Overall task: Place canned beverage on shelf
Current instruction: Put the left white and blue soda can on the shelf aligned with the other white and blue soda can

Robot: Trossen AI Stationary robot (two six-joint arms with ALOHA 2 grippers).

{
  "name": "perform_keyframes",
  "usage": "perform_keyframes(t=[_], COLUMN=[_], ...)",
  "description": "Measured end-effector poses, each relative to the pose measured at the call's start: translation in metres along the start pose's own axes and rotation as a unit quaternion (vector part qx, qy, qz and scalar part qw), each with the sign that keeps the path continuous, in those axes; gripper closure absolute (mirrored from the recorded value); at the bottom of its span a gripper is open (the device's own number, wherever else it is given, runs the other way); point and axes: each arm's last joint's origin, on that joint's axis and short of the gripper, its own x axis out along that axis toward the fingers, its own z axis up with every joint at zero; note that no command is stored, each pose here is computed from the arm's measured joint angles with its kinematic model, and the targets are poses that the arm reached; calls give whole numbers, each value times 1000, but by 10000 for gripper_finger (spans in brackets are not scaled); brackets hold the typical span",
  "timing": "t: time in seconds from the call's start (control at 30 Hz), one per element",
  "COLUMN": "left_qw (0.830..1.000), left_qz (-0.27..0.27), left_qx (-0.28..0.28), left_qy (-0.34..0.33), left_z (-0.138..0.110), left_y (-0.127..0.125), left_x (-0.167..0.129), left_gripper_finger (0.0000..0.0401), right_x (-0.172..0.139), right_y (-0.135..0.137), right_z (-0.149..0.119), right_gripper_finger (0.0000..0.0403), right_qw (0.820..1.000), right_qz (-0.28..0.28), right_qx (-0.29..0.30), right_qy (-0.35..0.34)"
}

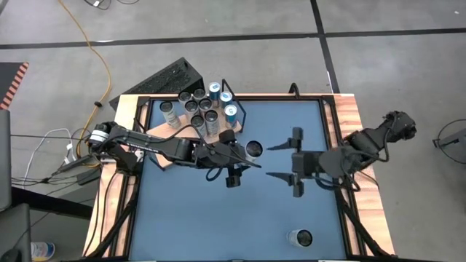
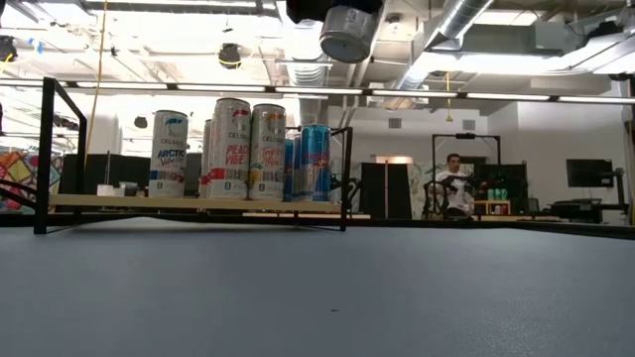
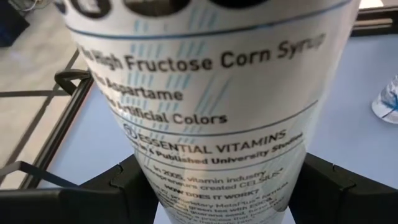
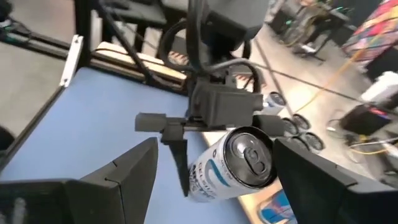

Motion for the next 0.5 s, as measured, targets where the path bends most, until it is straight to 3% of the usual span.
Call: perform_keyframes(t=[0.27, 0.5], left_qw=[1000, 999], left_qz=[11, 25], left_qx=[24, 28], left_qy=[7, 16], left_z=[-1, -3], left_y=[1, 1], left_x=[0, 0], left_gripper_finger=[144, 144], right_x=[17, 26], right_y=[-27, -34], right_z=[-1, -6], right_gripper_finger=[91, 91], right_qw=[1000, 997], right_qz=[10, 69], right_qx=[-29, -15], right_qy=[-4, -6])
